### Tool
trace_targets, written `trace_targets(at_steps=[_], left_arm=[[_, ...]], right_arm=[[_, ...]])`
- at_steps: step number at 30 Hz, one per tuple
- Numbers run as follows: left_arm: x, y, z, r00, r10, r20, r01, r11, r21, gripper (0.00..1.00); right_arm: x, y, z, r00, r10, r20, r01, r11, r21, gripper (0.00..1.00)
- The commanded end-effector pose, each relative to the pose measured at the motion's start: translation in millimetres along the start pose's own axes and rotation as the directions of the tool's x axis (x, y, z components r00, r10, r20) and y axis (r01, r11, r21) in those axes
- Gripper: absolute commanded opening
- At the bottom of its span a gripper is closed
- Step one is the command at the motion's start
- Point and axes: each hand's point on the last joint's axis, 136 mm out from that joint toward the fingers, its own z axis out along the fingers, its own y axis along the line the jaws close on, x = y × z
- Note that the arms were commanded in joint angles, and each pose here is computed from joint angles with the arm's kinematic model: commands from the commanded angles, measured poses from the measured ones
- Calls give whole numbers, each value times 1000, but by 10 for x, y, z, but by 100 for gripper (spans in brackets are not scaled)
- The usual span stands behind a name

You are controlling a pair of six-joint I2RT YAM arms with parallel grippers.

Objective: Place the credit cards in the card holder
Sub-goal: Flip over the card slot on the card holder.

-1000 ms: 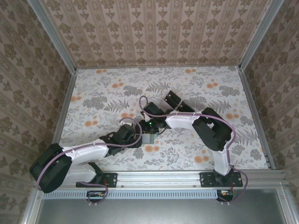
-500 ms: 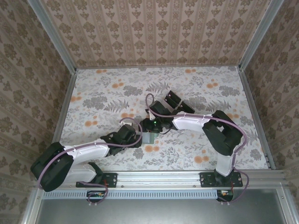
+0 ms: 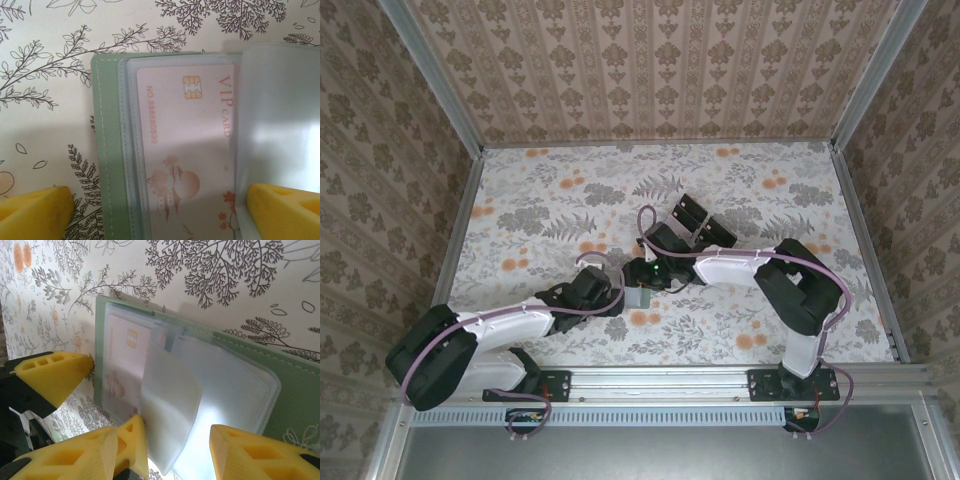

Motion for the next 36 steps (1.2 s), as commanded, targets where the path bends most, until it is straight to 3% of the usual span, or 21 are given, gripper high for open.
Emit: trace_targets(at_steps=[1,15,27,36], left_arm=[[191,79,83,998,-10,-55,9,1000,-14,100],[47,29,-50,1000,-19,-7,19,1000,13,100],[-233,258,-657,964,-182,194,173,983,62,100],[-164,378,-704,948,-243,204,231,970,81,100]], right_arm=[[8,-43,114,1000,15,-9,-15,1000,6,53],[-60,244,159,999,-29,-36,28,999,-31,53],[-73,491,293,995,-62,-73,63,998,3,53],[-74,447,591,987,-72,-144,82,995,62,53]])
